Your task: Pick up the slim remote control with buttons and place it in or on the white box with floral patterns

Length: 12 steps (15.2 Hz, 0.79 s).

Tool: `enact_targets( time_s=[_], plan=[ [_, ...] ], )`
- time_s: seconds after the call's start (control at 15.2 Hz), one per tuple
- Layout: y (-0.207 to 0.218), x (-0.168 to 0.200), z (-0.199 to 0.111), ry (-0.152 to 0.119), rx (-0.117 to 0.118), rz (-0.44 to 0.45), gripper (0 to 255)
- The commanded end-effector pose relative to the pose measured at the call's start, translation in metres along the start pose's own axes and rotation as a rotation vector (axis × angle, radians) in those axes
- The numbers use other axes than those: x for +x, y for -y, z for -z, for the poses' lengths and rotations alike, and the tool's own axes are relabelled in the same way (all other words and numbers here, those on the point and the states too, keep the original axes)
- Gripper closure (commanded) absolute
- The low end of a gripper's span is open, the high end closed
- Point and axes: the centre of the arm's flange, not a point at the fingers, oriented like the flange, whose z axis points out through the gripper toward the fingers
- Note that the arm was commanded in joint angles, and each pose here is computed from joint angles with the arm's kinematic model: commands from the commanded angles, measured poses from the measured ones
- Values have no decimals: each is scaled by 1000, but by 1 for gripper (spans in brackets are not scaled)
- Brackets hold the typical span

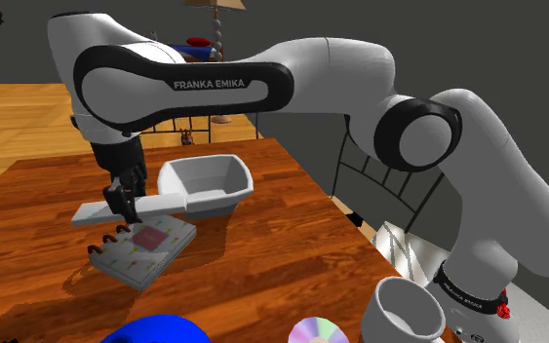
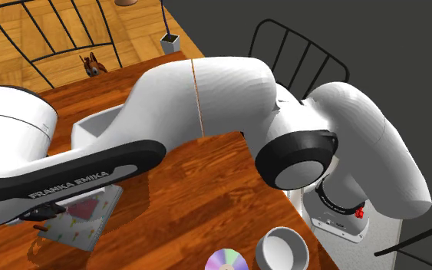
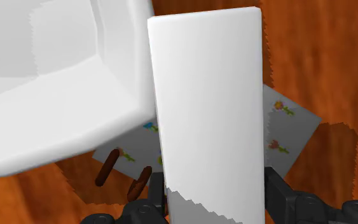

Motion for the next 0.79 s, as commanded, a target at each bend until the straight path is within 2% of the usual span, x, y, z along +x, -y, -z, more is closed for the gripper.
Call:
enact_targets(
  time_s=[0.0,0.73],
  plan=[
    [-1,3,-8,-1,-1,-2,255],
    [0,3,-63,-1,-1,-2,255]
  ],
)
